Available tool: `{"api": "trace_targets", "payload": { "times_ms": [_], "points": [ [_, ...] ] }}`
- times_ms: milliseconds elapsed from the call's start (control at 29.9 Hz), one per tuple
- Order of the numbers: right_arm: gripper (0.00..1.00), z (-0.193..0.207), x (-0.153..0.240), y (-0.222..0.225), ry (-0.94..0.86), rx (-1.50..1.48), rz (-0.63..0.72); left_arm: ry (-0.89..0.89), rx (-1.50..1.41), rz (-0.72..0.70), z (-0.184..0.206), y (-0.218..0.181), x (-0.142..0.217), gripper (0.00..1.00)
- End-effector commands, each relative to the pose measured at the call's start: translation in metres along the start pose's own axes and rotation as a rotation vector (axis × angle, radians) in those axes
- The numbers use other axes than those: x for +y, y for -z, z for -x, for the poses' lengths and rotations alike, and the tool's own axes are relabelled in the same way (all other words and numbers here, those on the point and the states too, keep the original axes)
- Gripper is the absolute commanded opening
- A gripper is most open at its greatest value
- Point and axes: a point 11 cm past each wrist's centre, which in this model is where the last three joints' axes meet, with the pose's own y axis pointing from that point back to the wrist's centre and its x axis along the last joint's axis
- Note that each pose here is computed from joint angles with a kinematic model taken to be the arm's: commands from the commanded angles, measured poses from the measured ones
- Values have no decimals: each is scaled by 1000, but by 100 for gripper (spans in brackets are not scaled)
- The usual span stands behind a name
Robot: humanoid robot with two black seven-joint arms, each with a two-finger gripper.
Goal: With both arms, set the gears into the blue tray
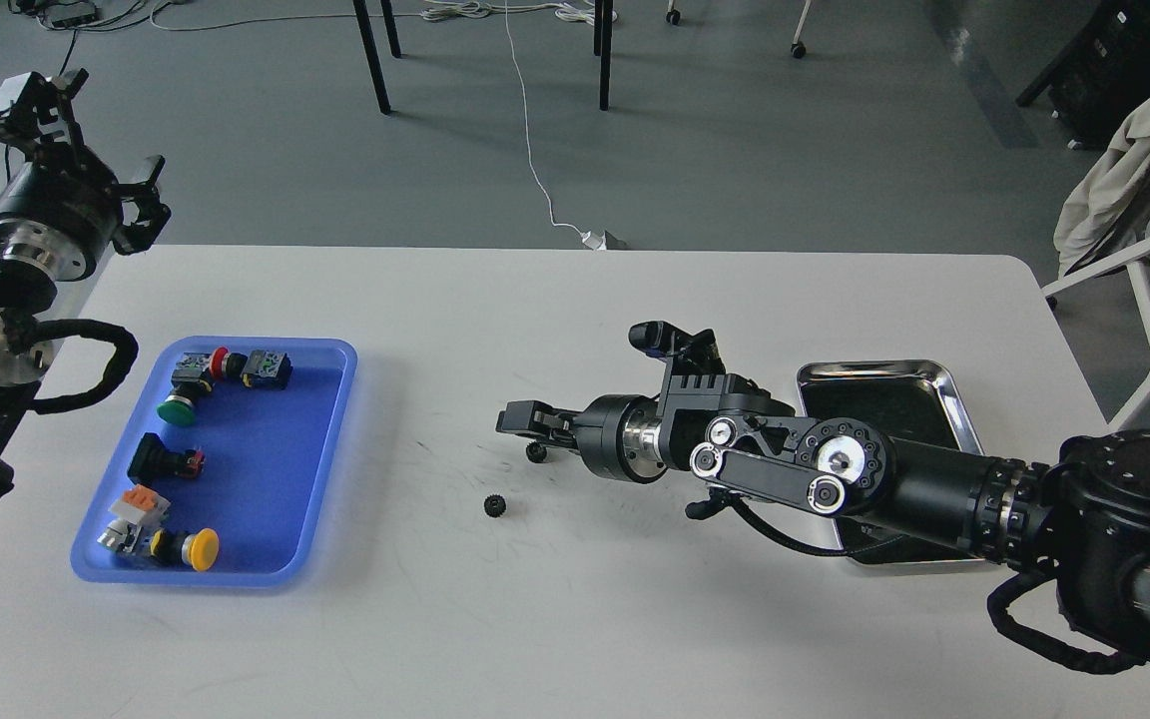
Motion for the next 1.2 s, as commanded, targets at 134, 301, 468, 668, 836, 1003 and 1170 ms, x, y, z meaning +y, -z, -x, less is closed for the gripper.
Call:
{"api": "trace_targets", "payload": {
  "times_ms": [134,301,468,668,836,1003,1170],
  "points": [
    [94,-52,14,50,-133,-148,-168,7,-4,-3,1,0,0,98],
    [94,-107,62,36,-274,-346,-278,45,-99,-15,8,0,-1,98],
    [95,-155,139,-11,-387,-711,-455,153,-249,12,25,-28,3,98],
    [97,-177,216,-97,-554,-1106,-635,433,-541,-11,83,-37,27,98],
    [97,-167,263,-164,-637,-1313,-793,651,-800,-54,129,-13,64,98],
    [97,-133,288,-207,-686,-1445,-894,839,-1086,-37,159,20,96,98],
    [97,-113,291,-227,-718,-1492,-863,993,-1378,45,182,60,115,98]
  ]
}}
